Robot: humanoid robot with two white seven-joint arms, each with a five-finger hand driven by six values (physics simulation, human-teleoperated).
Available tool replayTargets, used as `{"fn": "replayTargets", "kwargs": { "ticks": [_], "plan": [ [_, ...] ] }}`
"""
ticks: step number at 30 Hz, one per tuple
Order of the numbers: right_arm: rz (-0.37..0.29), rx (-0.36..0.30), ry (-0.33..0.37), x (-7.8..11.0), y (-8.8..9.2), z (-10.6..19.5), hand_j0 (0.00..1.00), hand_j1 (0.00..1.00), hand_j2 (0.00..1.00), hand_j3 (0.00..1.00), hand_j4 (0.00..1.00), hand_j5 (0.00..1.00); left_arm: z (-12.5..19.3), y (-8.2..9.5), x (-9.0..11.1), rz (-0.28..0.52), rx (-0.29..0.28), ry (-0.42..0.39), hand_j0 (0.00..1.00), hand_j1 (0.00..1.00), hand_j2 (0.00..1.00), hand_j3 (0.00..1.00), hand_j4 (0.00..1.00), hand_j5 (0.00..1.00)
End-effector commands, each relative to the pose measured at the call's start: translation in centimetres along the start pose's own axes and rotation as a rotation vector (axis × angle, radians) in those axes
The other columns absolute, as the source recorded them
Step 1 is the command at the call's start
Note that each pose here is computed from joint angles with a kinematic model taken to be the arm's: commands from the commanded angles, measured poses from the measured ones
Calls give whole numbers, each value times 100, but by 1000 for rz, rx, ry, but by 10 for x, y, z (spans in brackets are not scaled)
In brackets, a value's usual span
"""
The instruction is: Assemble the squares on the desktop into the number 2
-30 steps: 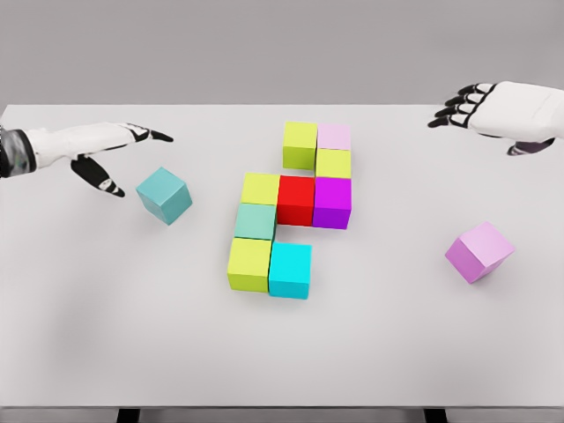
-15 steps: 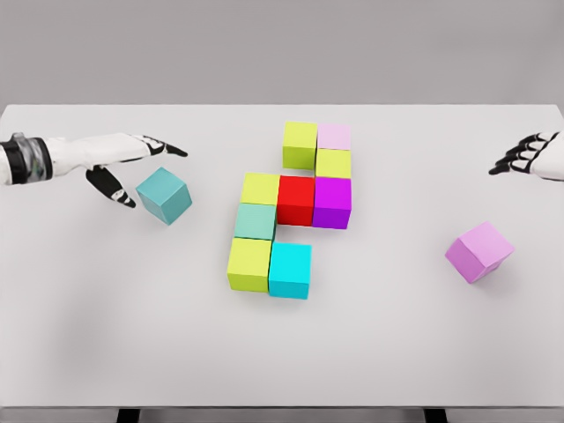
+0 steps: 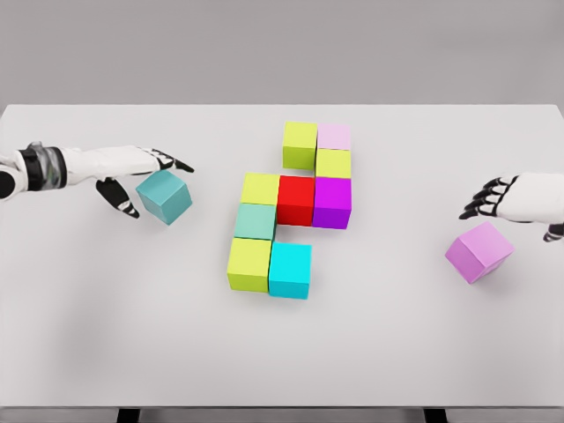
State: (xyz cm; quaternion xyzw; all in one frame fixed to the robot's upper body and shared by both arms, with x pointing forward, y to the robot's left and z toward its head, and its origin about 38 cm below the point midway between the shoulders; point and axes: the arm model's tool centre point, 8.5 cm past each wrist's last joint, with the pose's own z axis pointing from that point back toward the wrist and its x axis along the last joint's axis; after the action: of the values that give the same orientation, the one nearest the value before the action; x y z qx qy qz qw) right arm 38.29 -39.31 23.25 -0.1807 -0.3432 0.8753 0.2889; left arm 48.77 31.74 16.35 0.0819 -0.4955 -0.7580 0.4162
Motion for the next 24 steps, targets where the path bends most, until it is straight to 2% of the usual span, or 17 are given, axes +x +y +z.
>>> {"fn": "replayTargets", "kwargs": {
  "ticks": [1, 4, 10, 12, 15, 16, 19, 21, 23, 24],
  "plan": [
    [-1, 4, -11, 3, 1, -3, 100, 100, 100, 100, 100, 100, -2, -1, 0, 5, -1, 0, 100, 100, 100, 100, 100, 100],
    [0, 7, -45, 12, 3, -13, 100, 100, 100, 100, 100, 100, -9, -1, 3, -2, -7, -5, 100, 100, 100, 100, 100, 100],
    [-6, 20, -71, 19, 8, -22, 100, 100, 100, 100, 100, 100, -15, -4, 3, -2, -19, 0, 100, 100, 100, 100, 100, 100],
    [-7, 19, -71, 19, 8, -22, 100, 100, 100, 100, 100, 100, -15, -4, 3, -6, -19, 2, 91, 91, 91, 91, 91, 91],
    [-10, 25, -73, 19, 10, -23, 100, 100, 100, 100, 100, 100, -14, -2, 3, -7, -16, 2, 67, 67, 67, 67, 67, 67],
    [-13, 27, -72, 19, 11, -23, 100, 100, 100, 100, 100, 100, -14, -3, 2, -7, -17, 4, 63, 63, 63, 63, 63, 63],
    [-17, 33, -79, 20, 14, -26, 100, 100, 100, 100, 100, 100, -14, -3, 2, -6, -17, 4, 60, 60, 60, 60, 60, 60],
    [-17, 34, -80, 20, 14, -26, 100, 100, 100, 100, 100, 100, -14, -2, 2, -5, -15, 2, 53, 53, 53, 53, 53, 53],
    [-20, 42, -89, 22, 17, -29, 100, 100, 100, 100, 100, 100, -14, -3, 2, -3, -16, 3, 39, 39, 39, 39, 39, 39],
    [-21, 41, -90, 23, 17, -30, 100, 100, 100, 100, 100, 100, -14, -2, 2, -4, -14, 3, 39, 39, 39, 39, 39, 39]
  ]
}}
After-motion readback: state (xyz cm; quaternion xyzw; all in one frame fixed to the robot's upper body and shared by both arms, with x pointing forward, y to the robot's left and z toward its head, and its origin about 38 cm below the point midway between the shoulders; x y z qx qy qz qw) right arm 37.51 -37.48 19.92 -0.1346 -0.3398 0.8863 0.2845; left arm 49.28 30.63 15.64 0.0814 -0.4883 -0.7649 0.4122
